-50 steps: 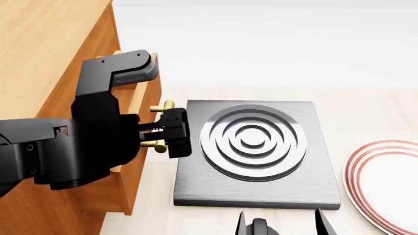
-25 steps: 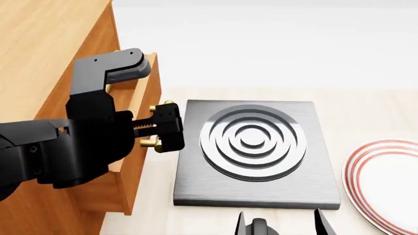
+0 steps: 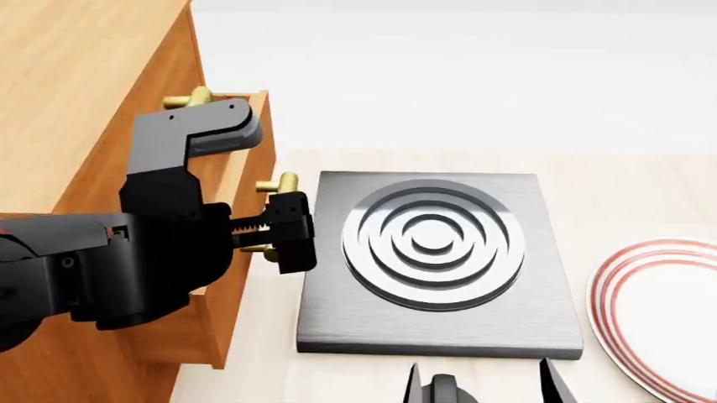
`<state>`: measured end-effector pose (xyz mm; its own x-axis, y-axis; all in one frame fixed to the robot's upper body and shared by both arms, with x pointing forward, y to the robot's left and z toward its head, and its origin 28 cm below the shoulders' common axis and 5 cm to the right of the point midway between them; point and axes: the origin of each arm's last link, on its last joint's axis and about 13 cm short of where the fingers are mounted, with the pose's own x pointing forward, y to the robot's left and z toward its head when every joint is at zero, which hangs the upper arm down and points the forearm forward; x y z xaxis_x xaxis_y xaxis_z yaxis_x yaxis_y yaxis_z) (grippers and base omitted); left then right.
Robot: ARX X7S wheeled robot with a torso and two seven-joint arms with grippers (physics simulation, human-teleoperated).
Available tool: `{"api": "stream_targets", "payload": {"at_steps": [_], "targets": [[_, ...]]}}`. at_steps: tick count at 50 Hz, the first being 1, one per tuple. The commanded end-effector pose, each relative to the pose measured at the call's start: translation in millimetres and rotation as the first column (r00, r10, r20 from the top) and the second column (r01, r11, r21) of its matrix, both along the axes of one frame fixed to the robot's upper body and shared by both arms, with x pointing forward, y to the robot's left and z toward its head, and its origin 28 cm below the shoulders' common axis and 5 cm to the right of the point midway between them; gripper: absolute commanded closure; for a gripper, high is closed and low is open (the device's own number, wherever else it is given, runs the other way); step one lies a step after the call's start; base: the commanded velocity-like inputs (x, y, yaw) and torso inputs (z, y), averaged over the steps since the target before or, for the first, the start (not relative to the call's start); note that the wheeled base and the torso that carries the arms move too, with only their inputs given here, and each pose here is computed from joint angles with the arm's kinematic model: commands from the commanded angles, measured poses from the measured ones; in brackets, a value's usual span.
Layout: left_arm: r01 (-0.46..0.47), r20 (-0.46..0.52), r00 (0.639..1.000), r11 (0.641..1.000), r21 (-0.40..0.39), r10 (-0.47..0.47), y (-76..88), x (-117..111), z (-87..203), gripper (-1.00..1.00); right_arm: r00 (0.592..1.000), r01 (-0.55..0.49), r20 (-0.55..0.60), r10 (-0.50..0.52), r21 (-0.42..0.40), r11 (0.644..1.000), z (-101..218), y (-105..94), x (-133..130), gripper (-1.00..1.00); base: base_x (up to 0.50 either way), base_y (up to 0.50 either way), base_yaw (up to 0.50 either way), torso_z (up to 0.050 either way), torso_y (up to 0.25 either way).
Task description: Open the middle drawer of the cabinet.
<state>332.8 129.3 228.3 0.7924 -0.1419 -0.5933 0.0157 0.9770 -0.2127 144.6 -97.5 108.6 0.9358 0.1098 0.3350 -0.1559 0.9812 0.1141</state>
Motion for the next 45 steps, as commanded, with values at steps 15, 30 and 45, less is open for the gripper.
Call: {"api": "stream_targets", "payload": {"at_steps": [15,30,45], "targets": [[-0.028,-0.099,0.994,0.996,0.087,0.037,10.0,0.1,-27.5,-1.0,1.0,0.0,0.001,0.0,0.001,1.0,0.6,-0.4,-0.6,-1.0,0.0,0.0,0.0,0.0,-0.004],[-0.005,-0.155,0.988,0.999,0.038,0.011,7.4,-1.7,-34.1,-1.0,1.0,0.001,0.0,-0.001,0.001,1.0,0.2,-0.2,-0.2,-1.0,0.0,0.0,0.0,0.0,-0.008],[0.038,-0.147,0.989,0.999,0.008,-0.036,-0.7,-5.4,-32.3,-1.0,1.0,0.001,0.0,-0.001,0.001,1.0,0.5,-0.1,-0.6,-1.0,0.0,0.0,0.0,0.0,-0.009]]}}
